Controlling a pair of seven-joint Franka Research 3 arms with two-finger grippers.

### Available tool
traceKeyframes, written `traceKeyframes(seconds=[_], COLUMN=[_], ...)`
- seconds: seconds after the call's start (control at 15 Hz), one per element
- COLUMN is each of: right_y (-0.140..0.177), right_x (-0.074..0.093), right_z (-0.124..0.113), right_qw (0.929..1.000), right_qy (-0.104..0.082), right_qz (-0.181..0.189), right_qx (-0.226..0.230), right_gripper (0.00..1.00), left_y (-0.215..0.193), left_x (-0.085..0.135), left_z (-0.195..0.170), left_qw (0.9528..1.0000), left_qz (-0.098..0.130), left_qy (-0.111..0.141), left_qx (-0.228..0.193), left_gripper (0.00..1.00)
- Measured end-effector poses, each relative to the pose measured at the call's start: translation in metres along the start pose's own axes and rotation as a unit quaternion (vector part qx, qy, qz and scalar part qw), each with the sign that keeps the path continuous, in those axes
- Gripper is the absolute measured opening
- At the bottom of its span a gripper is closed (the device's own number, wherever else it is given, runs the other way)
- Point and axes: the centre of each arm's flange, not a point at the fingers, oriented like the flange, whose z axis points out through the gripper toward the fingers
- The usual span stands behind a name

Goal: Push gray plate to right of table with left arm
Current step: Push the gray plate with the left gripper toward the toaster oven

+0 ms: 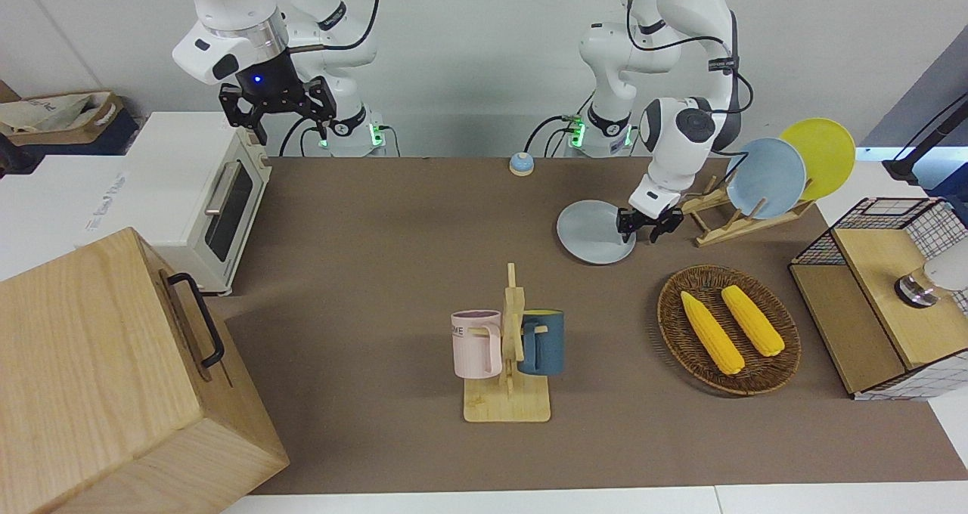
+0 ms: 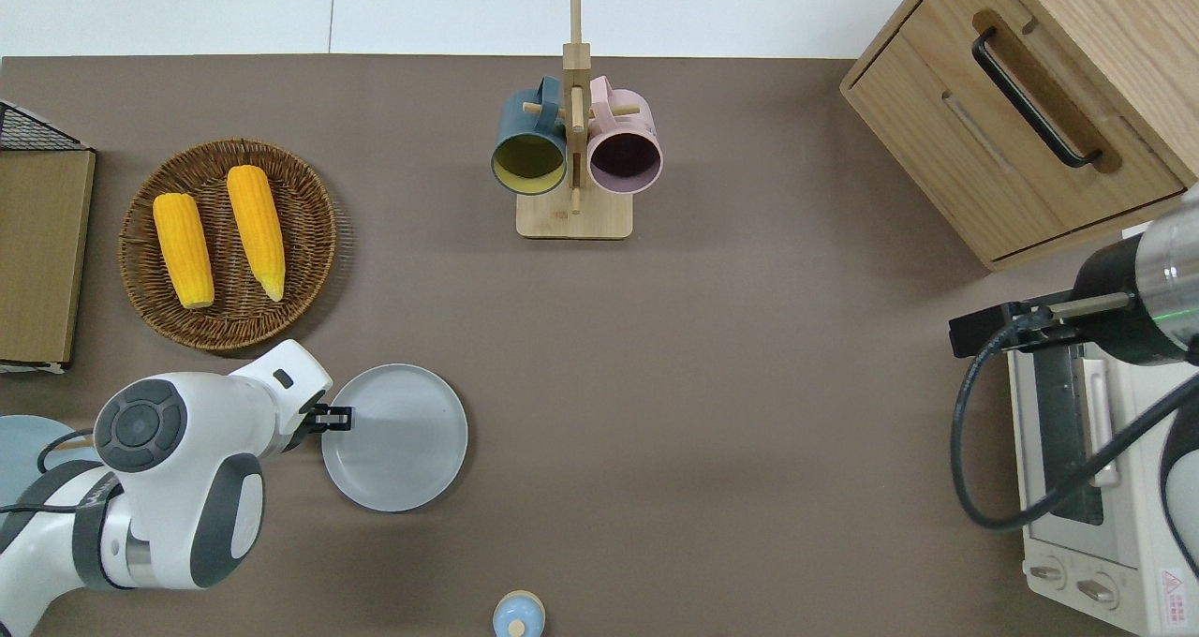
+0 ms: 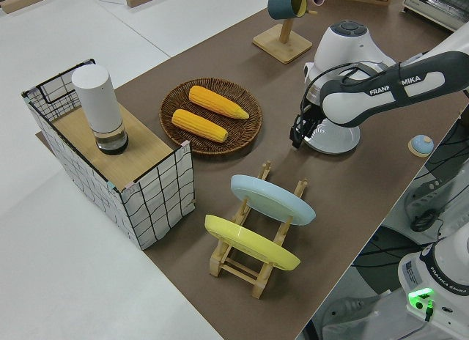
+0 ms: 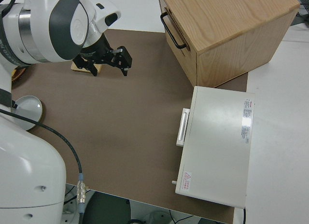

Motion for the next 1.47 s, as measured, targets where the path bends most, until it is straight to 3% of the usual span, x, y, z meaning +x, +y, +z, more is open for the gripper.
traceKeyframes(seconds=[0.07,0.2,0.27,0.4,0.47,0.67,1.0,1.47], right_y=[0.000,0.000,0.000,0.000,0.000,0.000,0.000,0.000], right_x=[0.000,0.000,0.000,0.000,0.000,0.000,0.000,0.000], right_z=[0.000,0.000,0.000,0.000,0.000,0.000,0.000,0.000], right_qw=[1.0000,1.0000,1.0000,1.0000,1.0000,1.0000,1.0000,1.0000], right_qy=[0.000,0.000,0.000,0.000,0.000,0.000,0.000,0.000], right_qz=[0.000,0.000,0.000,0.000,0.000,0.000,0.000,0.000], right_qx=[0.000,0.000,0.000,0.000,0.000,0.000,0.000,0.000], right_gripper=[0.99,0.99,0.99,0.99,0.99,0.99,0.99,0.99], left_y=[0.000,0.001,0.001,0.002,0.003,0.004,0.007,0.044], left_x=[0.000,0.000,0.000,0.000,0.000,0.000,0.000,-0.004], left_z=[0.000,0.000,0.000,0.000,0.000,-0.002,-0.003,-0.003], left_qw=[1.0000,1.0000,1.0000,1.0000,1.0000,1.0000,1.0000,0.9999], left_qz=[0.000,0.001,0.001,0.002,0.002,0.002,0.001,-0.013], left_qy=[0.000,0.000,0.000,0.000,0.000,0.003,0.004,0.005], left_qx=[0.000,0.000,0.000,0.000,0.000,0.000,-0.001,0.001], left_gripper=[0.57,0.42,0.42,0.27,0.15,0.04,0.04,0.04])
